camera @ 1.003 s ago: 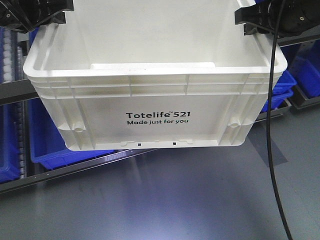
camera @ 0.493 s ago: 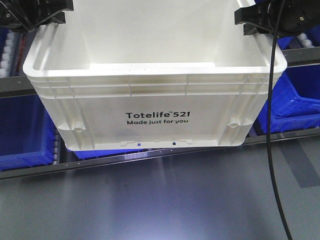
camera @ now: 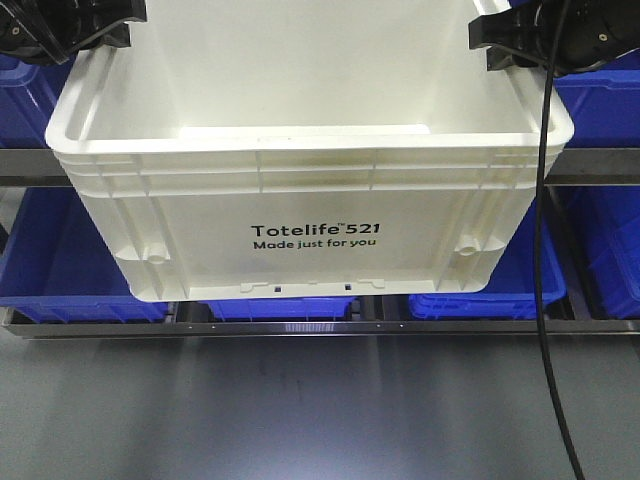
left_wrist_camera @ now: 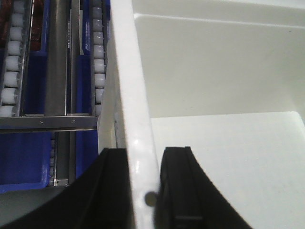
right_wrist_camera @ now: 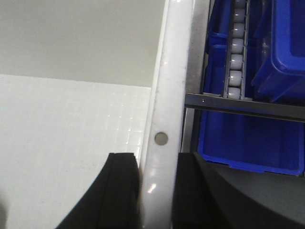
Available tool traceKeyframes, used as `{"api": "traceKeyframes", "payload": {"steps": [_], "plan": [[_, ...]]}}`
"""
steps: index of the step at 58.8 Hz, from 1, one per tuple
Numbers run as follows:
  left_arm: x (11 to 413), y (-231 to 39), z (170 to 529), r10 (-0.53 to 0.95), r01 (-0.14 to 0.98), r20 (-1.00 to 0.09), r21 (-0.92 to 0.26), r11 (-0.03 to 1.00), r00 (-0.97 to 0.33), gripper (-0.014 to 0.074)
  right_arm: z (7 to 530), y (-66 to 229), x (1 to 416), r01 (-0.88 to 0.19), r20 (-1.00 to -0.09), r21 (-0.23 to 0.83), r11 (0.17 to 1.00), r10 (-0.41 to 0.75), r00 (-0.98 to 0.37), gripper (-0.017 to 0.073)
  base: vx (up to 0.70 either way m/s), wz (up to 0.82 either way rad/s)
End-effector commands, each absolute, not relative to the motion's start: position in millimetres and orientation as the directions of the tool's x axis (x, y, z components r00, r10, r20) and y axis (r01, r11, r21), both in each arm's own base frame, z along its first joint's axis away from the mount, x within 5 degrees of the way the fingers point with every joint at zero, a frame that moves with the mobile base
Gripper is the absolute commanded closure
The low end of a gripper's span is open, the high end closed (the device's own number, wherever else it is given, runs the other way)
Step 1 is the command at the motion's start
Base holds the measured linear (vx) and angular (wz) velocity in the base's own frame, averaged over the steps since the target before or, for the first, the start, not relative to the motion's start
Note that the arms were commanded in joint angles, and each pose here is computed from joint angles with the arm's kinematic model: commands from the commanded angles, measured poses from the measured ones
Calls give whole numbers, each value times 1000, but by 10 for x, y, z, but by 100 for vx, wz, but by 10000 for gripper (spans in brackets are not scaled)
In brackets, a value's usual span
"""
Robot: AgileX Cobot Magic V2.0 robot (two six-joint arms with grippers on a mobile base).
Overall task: Place moving items into box and shelve
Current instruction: 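Hold the crate above the roller shelf lane with both grippers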
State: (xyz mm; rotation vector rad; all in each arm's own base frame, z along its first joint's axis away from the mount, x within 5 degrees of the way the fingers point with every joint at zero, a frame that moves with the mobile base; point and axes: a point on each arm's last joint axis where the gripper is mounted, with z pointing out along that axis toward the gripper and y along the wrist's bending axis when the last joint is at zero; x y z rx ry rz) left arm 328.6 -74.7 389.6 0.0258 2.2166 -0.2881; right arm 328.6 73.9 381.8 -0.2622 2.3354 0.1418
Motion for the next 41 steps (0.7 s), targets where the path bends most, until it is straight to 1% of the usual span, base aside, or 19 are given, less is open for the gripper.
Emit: {"api": "traceKeyframes", "payload": {"steps": [1,23,41], "plan": [[3169,-787,4385,-160,188,-897,-255,949,-411,607,4257,770,3202,-253,-859,49,966,-88,-504,572,10,17],[3169,-787,4385,-160,188,-897,-255,949,-411,607,4257,770,3202,-253,-859,49,966,-88,-504,572,13,11],[3169,-787,4385,-160,188,-897,-255,949,-411,607,4257,770,3202,-253,-859,49,966,-88,-504,572,18,-3]]}}
